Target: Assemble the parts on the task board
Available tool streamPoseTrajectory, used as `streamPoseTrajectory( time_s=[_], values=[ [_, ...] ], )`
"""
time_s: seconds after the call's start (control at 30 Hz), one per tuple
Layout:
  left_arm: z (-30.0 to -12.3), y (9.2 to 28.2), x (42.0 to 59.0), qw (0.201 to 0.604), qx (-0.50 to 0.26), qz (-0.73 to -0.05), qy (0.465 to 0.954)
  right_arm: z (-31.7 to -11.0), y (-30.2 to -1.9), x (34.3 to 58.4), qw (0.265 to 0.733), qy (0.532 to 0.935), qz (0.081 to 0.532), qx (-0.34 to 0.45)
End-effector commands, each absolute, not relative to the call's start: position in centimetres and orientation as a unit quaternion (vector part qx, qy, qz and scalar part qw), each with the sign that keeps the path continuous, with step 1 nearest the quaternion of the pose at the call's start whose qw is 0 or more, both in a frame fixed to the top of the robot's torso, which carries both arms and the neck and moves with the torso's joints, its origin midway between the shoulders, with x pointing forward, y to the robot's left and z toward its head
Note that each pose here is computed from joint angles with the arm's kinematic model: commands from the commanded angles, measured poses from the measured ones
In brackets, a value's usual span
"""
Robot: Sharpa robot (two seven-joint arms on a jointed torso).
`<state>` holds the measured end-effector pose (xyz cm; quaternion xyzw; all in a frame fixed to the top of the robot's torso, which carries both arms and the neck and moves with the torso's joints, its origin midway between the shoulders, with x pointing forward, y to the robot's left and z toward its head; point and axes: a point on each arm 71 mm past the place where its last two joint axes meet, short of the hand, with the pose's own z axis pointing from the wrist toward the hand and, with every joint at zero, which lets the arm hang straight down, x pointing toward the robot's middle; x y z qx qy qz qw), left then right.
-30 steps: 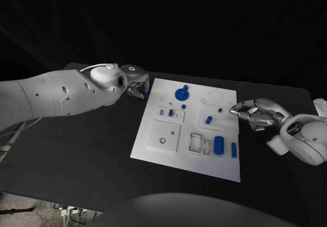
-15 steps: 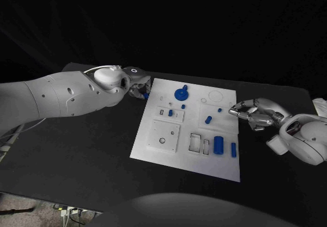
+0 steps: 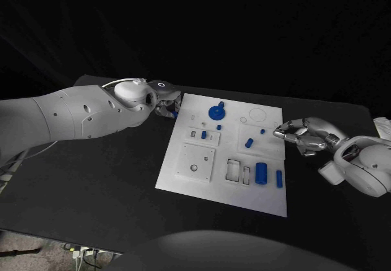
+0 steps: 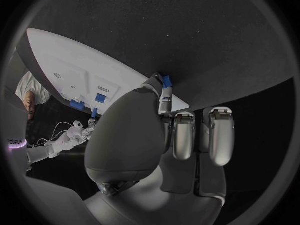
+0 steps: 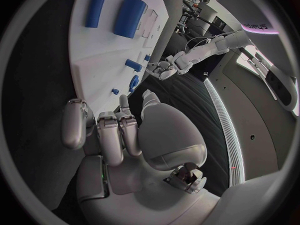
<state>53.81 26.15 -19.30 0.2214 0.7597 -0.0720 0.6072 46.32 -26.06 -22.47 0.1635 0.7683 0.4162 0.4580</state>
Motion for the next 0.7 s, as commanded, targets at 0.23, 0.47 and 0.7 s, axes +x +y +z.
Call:
streamPoseTrajectory(
  time_s=[0.23,0.47,0.7],
  values=[
    [-20.47,26.27,53.60,0.583,0.229,-0.057,0.777,-22.55,-25.92,46.20,0.452,0.772,0.419,0.156],
    [-20.72,26.42,53.55,0.575,0.238,-0.040,0.782,-22.56,-25.91,46.19,0.452,0.772,0.419,0.156],
    [-20.72,26.27,53.31,0.582,0.251,-0.047,0.772,-22.57,-25.93,46.20,0.454,0.770,0.420,0.156]
  ],
)
